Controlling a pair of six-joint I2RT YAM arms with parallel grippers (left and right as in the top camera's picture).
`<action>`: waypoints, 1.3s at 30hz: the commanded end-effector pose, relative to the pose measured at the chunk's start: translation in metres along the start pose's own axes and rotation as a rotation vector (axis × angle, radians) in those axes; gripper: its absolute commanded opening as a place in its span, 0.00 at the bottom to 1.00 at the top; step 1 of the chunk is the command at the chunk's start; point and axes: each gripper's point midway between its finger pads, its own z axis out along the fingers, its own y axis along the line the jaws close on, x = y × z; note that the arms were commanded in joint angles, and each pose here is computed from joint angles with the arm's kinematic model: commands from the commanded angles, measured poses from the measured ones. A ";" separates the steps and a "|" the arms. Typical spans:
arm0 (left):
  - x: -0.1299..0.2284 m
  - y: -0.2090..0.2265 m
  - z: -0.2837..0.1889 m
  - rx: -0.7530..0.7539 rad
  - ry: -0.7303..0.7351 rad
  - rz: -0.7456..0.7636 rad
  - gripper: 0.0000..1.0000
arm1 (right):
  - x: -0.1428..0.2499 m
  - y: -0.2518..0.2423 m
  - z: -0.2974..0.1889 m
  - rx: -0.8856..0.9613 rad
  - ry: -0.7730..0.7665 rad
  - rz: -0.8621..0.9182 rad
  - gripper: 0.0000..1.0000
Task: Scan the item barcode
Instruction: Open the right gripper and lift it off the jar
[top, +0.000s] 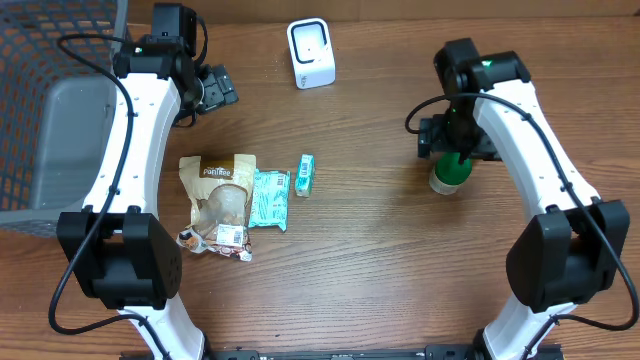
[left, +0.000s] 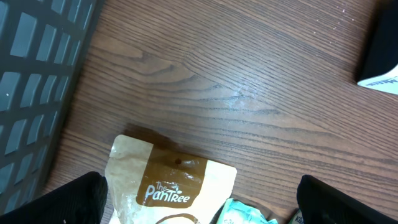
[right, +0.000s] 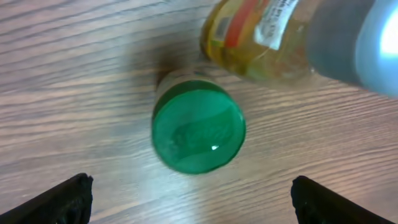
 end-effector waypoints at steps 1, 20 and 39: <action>-0.006 -0.003 -0.010 0.019 -0.026 -0.012 1.00 | -0.001 -0.006 0.014 0.028 0.001 0.016 0.99; -0.006 -0.003 -0.010 0.019 -0.026 -0.012 1.00 | -0.002 -0.002 0.061 0.045 -0.035 -0.046 0.85; -0.006 -0.003 -0.010 0.019 -0.026 -0.012 1.00 | 0.028 0.013 0.061 -0.046 0.105 0.191 0.69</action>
